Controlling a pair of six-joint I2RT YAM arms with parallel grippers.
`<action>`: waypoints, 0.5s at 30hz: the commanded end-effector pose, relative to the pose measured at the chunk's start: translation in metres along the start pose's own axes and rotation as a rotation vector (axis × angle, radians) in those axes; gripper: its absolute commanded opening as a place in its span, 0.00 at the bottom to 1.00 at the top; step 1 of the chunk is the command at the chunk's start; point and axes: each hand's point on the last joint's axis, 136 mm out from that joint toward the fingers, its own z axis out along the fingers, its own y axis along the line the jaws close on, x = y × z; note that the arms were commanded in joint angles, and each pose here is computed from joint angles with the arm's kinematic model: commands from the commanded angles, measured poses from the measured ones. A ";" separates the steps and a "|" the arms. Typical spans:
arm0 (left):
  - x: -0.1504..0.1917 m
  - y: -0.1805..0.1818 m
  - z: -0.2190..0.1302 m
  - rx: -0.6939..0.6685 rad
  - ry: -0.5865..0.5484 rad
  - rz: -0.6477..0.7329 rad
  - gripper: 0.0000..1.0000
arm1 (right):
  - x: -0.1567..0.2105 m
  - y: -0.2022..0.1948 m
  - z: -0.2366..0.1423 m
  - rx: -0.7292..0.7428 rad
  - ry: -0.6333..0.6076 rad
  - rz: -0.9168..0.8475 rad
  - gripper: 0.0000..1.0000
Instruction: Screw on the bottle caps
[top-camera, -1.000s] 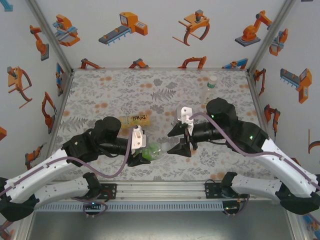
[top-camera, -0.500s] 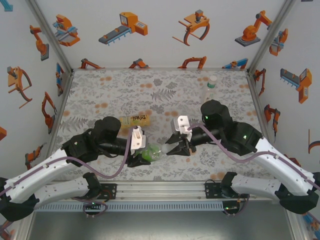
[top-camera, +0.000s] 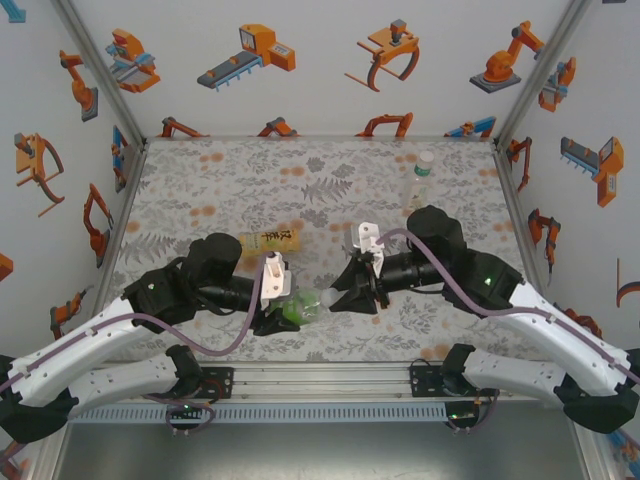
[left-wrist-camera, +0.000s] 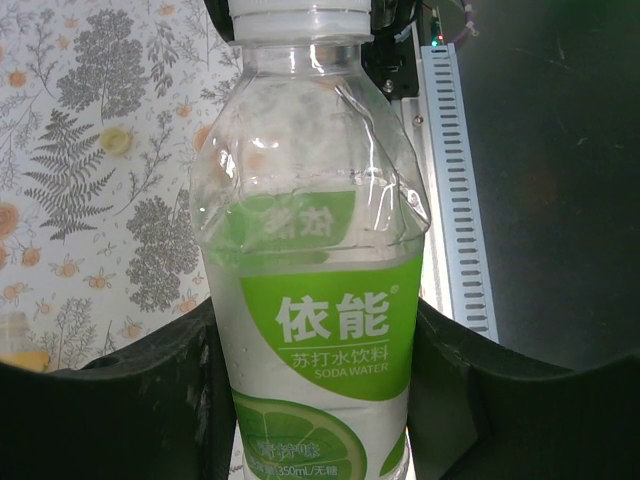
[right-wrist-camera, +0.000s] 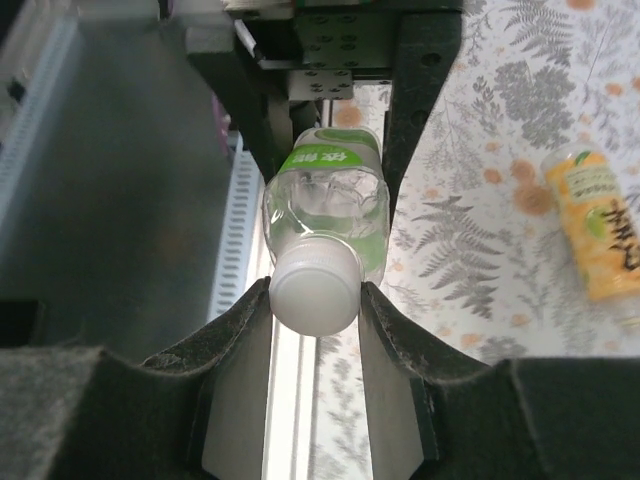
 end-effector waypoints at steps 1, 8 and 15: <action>-0.020 0.001 -0.004 -0.008 -0.058 0.049 0.00 | -0.017 -0.027 0.002 0.122 -0.118 0.290 0.00; -0.017 0.004 0.000 -0.014 -0.045 0.049 0.00 | 0.001 -0.063 -0.003 0.324 -0.142 0.843 0.00; -0.017 0.007 0.001 -0.026 -0.041 0.051 0.00 | 0.028 -0.069 0.000 0.426 -0.037 1.231 0.00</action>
